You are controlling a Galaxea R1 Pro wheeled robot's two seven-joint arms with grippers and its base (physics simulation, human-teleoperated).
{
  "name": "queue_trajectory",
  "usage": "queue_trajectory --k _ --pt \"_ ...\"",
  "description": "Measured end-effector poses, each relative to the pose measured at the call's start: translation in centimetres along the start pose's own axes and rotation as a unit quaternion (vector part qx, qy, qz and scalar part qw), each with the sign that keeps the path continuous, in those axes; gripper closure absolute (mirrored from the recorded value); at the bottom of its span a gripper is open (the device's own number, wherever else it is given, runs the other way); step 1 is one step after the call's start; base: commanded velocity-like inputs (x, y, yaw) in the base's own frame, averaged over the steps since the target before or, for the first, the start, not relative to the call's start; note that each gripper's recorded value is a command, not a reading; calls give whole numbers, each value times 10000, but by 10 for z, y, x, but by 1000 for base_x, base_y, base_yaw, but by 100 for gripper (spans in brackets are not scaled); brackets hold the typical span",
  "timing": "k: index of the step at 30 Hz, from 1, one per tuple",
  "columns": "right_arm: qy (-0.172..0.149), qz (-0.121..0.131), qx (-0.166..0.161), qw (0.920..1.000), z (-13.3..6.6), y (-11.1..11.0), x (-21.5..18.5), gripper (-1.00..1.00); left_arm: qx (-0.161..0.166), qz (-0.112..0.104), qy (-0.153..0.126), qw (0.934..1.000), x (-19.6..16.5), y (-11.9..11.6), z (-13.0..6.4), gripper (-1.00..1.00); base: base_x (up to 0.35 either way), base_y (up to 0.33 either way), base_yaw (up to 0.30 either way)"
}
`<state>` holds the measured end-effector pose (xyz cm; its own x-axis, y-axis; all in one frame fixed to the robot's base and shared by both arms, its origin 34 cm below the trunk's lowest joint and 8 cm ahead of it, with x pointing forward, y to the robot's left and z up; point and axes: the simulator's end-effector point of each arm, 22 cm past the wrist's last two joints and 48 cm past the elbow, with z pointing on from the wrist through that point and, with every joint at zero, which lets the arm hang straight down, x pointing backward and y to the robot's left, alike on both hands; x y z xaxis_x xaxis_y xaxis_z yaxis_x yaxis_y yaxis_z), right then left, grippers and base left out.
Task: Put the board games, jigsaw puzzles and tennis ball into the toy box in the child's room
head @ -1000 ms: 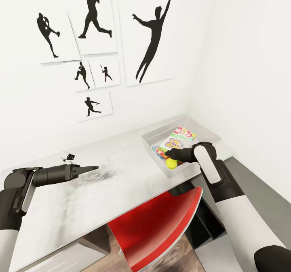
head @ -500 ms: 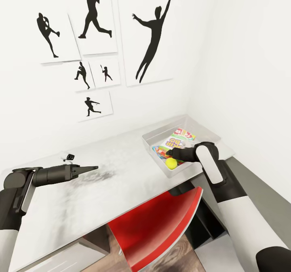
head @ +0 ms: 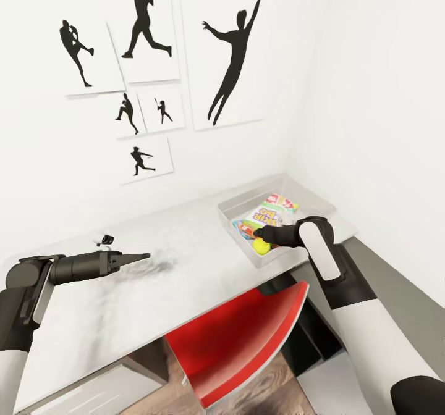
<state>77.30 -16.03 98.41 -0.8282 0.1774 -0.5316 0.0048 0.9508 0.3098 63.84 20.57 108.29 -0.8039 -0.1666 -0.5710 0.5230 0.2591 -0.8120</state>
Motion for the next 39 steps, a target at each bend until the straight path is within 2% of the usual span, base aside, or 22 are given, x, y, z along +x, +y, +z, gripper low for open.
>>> queue_trajectory --k 10,13,19,24,29,31,34,36,39 --pt "-25 -2 -2 10000 -1 0 -2 -100 -1 0 0 10000 0 0 0 -100 -124 0 0" --pt "-213 -65 -74 9997 -12 7 -12 -100 1 0 0 10000 0 0 0 -100 -27 0 0" --pt "-855 -261 -380 9953 -50 33 -45 -100 1 1 -1 10000 0 0 0 -100 -6 0 0" --pt "-994 -292 -458 9936 -61 37 -47 -100 1 1 -1 10000 0 0 0 -100 0 0 0" --pt "-915 -224 -475 9944 -59 33 -27 -100 -1 0 1 10000 0 0 0 -100 -18 0 0" --pt "-819 -128 -460 9955 -56 25 -11 -100 -8 1 2 10000 0 0 0 -100 -108 0 0" --pt "-588 215 -367 9974 -48 -1 24 -100 -14 1 1 10000 0 1 -1 -100 -147 0 0" --pt "-339 573 -346 9972 -41 -24 61 -100 -14 1 -1 10000 0 0 -1 -100 -80 0 0" --pt "-133 968 -435 9943 -38 -42 100 -100 -10 2 -1 10000 0 0 -1 -100 -35 0 0"
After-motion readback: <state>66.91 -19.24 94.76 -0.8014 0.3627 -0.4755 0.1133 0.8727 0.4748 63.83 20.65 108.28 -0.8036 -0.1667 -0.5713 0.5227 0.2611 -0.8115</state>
